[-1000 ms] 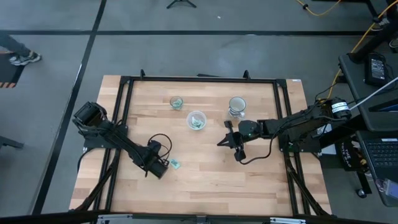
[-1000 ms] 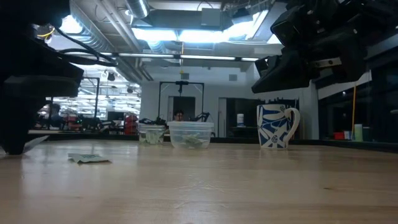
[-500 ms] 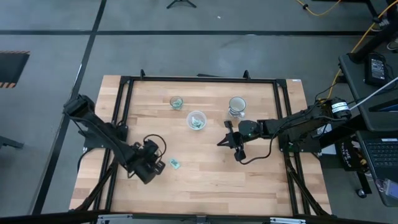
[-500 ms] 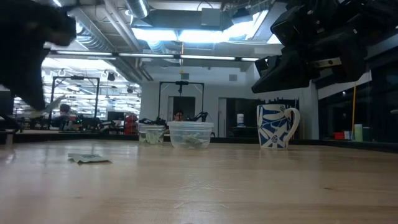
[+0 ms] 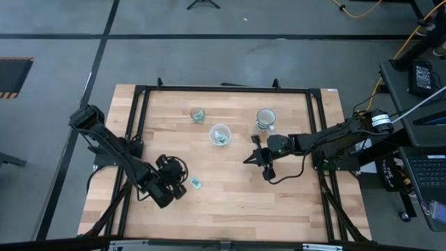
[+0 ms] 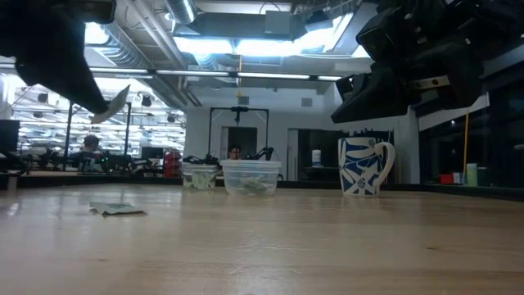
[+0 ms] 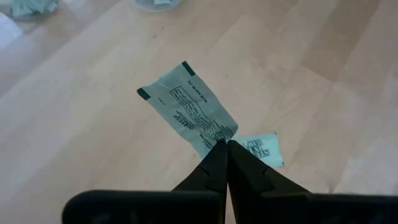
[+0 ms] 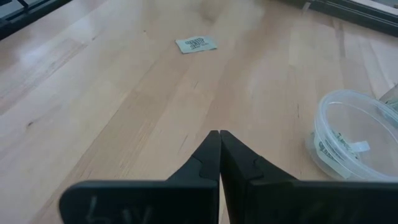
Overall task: Pick and place Stevia / Truvia into bins
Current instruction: Put the stevia packet into the glass container
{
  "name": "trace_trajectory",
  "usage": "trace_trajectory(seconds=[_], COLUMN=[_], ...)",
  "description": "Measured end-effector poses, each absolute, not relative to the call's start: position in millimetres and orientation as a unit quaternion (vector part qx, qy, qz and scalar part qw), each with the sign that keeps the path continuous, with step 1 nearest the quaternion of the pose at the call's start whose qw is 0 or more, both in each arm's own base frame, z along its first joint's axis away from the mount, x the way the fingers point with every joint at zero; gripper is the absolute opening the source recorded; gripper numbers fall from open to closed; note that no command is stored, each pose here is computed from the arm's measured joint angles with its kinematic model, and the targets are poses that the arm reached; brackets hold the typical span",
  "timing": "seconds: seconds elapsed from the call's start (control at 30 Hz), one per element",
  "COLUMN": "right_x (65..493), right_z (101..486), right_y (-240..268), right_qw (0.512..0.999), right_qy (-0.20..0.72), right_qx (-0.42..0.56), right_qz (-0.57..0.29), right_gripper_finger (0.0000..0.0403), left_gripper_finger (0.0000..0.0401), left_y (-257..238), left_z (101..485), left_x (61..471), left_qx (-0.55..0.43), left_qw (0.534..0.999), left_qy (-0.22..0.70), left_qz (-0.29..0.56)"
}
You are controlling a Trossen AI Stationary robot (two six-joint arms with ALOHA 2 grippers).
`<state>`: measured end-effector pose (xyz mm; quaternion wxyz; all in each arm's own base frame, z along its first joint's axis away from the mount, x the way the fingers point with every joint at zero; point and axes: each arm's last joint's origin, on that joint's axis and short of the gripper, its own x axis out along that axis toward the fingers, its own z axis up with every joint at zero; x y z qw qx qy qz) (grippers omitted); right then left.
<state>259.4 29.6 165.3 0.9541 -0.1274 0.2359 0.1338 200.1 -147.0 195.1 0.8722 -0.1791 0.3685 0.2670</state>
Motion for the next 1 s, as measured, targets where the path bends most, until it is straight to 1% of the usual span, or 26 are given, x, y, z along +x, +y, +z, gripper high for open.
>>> trace_trajectory(seconds=[0.4,0.57,0.73,1.0], right_x=[259.3,259.4,259.4,259.0], right_z=[165.1,165.2,165.2,164.4], right_y=[29.6,29.6,29.6,29.6], right_qw=[0.954,0.954,0.954,0.953], right_qy=[0.237,0.236,0.237,0.241], right_qx=[-0.129,-0.129,-0.127,-0.125], right_qz=[0.134,0.134,0.134,0.134], right_gripper_finger=[0.0006,0.0006,0.0006,0.0006], left_gripper_finger=[0.0002,0.0002,0.0002,0.0002], left_y=[-115.5,-92.4,-68.9,-31.3], left_z=[194.4,193.6,194.3,194.1], left_x=[224.9,236.6,248.5,256.5], left_qx=[-0.145,-0.136,-0.119,-0.099], left_qw=[0.858,0.846,0.846,0.836], left_qy=[0.426,0.458,0.475,0.500], left_qz=[0.246,0.237,0.212,0.202])
